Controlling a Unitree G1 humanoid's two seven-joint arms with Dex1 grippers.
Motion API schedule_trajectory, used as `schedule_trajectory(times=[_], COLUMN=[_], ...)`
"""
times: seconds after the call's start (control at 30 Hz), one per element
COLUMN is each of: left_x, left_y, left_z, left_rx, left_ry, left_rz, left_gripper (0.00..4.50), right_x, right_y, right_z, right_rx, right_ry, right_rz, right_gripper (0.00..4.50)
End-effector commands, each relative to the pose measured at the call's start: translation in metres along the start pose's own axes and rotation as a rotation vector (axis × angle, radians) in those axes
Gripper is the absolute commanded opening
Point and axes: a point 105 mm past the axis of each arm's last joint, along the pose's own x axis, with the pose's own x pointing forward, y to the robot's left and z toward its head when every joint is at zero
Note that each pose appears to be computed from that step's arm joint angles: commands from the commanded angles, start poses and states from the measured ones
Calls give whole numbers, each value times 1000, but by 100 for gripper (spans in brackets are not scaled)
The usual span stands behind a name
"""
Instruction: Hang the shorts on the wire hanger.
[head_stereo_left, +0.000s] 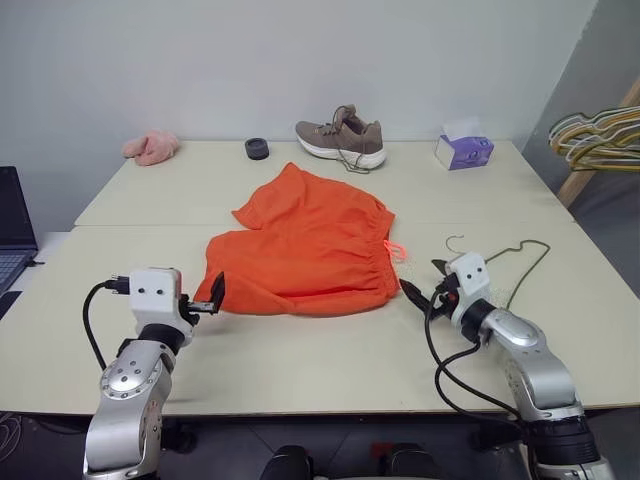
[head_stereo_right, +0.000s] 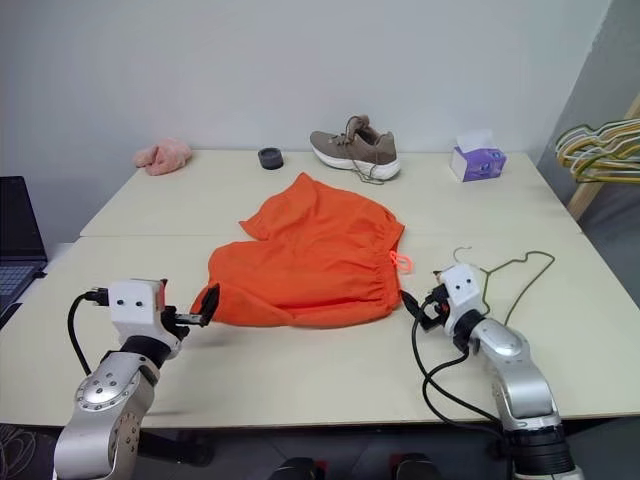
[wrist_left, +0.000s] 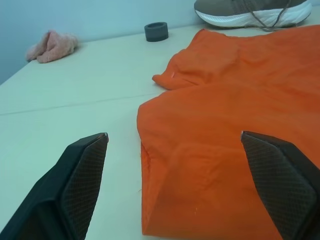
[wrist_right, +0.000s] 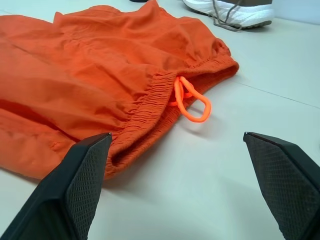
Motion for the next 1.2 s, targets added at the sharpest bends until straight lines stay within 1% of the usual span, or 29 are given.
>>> schedule_trajectory(times=[0.03,0.17,0.4,0.5,0.57,0.73,0.8,0.9,0.97,1.03,1.13,1.2], left_x=[-1,0,-1,-6,-8,-8,-7,-4,3,8,16,18], left_y=[6,7,8,9,5,-3,-1,1,10,14,18,17], left_z=[12,9,3,9,12,8,6,0,-3,-4,-5,-10], left_rx=[39,83,93,31,24,143,180,312,373,412,386,330], left_ry=[-55,-34,-22,-72,-91,-59,-48,-5,22,30,37,69], left_rz=[25,31,27,-16,-71,-215,-245,-331,-337,-342,-340,-361], left_gripper=[449,449,449,449,449,449,449,449,449,449,449,449], right_x=[0,-1,0,0,0,-3,-5,-10,-16,-19,-24,-26], right_y=[0,9,13,17,20,28,35,50,60,65,70,71], right_z=[13,15,12,13,14,22,24,31,33,33,30,29], right_rx=[-35,-81,-108,-128,-143,-160,-181,-233,-285,-322,-364,-372], right_ry=[-49,-56,-23,-16,-15,-9,-1,16,36,51,72,78], right_rz=[12,68,122,170,203,321,378,511,602,647,693,703], right_gripper=[450,450,450,450,450,450,450,450,450,450,450,450])
